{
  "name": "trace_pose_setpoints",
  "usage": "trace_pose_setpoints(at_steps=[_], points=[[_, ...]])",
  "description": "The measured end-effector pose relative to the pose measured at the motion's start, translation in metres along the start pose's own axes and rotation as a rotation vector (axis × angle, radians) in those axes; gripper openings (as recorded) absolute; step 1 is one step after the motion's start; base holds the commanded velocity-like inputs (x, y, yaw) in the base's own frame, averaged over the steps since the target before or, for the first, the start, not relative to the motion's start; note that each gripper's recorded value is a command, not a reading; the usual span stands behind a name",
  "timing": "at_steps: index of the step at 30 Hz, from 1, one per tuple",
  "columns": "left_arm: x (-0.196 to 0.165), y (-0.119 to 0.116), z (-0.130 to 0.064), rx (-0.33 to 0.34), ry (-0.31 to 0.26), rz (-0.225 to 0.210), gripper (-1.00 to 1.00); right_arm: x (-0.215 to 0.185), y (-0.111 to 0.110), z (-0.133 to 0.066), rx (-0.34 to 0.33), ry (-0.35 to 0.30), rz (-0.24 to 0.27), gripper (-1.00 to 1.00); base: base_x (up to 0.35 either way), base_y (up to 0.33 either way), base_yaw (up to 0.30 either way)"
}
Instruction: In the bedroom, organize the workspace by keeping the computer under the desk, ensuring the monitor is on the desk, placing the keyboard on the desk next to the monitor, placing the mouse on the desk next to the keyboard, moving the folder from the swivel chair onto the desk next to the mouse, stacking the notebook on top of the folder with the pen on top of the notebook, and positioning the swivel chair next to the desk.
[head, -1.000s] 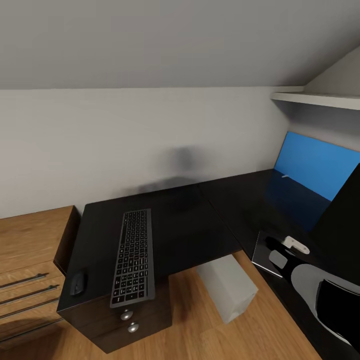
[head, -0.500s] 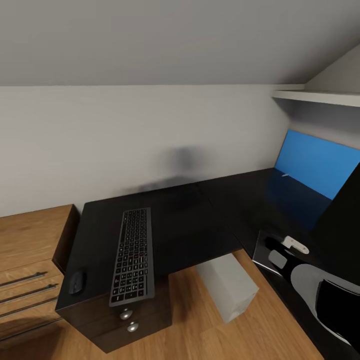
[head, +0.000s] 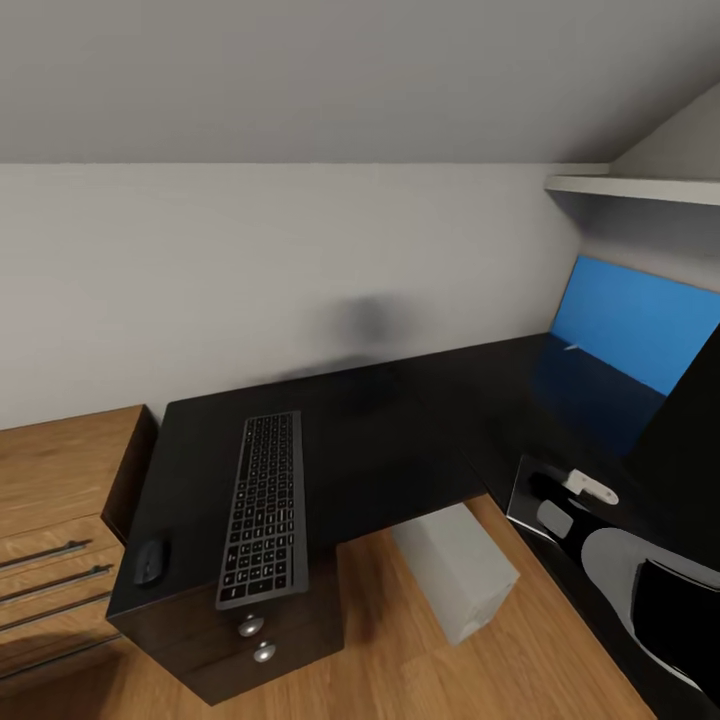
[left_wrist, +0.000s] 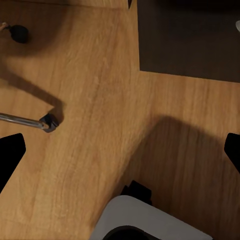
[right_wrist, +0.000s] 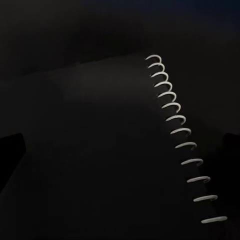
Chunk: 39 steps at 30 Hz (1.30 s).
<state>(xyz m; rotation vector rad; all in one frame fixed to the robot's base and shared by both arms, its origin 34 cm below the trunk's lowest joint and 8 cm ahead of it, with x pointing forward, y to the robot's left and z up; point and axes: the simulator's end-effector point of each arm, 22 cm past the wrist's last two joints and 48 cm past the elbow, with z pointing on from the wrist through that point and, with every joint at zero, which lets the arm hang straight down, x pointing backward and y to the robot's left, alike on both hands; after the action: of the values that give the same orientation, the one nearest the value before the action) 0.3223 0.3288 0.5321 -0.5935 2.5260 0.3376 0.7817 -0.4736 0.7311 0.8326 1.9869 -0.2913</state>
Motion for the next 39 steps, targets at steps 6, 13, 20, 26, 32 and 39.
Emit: trace_pose_setpoints(at_steps=[6, 13, 20, 26, 32, 39], points=[[0.0011, -0.0008, 0.0013, 0.002, 0.0, 0.0, 1.0, -0.0004, -0.0001, 0.0009, -0.001, -0.008, 0.0, 1.0, 0.0, 0.0, 0.0], [0.0021, -0.0007, 0.0013, 0.003, 0.002, 0.003, 1.0, -0.0004, -0.0001, 0.0009, -0.001, -0.008, 0.0, 1.0, 0.0, 0.0, 0.0], [0.0027, -0.0005, 0.0015, 0.002, 0.003, 0.003, 1.0, -0.0002, 0.0024, 0.0015, -0.006, 0.001, -0.007, 1.0, -0.098, 0.062, 0.0], [0.0029, -0.0005, 0.0014, 0.003, 0.003, 0.004, 1.0, -0.0004, 0.0016, 0.0012, -0.006, -0.005, -0.007, 1.0, -0.068, 0.044, 0.0], [0.0028, -0.0006, 0.0013, 0.003, 0.003, 0.004, 1.0, -0.0003, 0.0002, 0.0012, -0.003, -0.007, -0.013, 1.0, -0.014, 0.048, 0.0], [0.0027, -0.0006, 0.0013, 0.003, 0.003, 0.005, 1.0, -0.0007, -0.0005, 0.0011, 0.0, -0.009, -0.004, 1.0, -0.002, 0.141, 0.0]])
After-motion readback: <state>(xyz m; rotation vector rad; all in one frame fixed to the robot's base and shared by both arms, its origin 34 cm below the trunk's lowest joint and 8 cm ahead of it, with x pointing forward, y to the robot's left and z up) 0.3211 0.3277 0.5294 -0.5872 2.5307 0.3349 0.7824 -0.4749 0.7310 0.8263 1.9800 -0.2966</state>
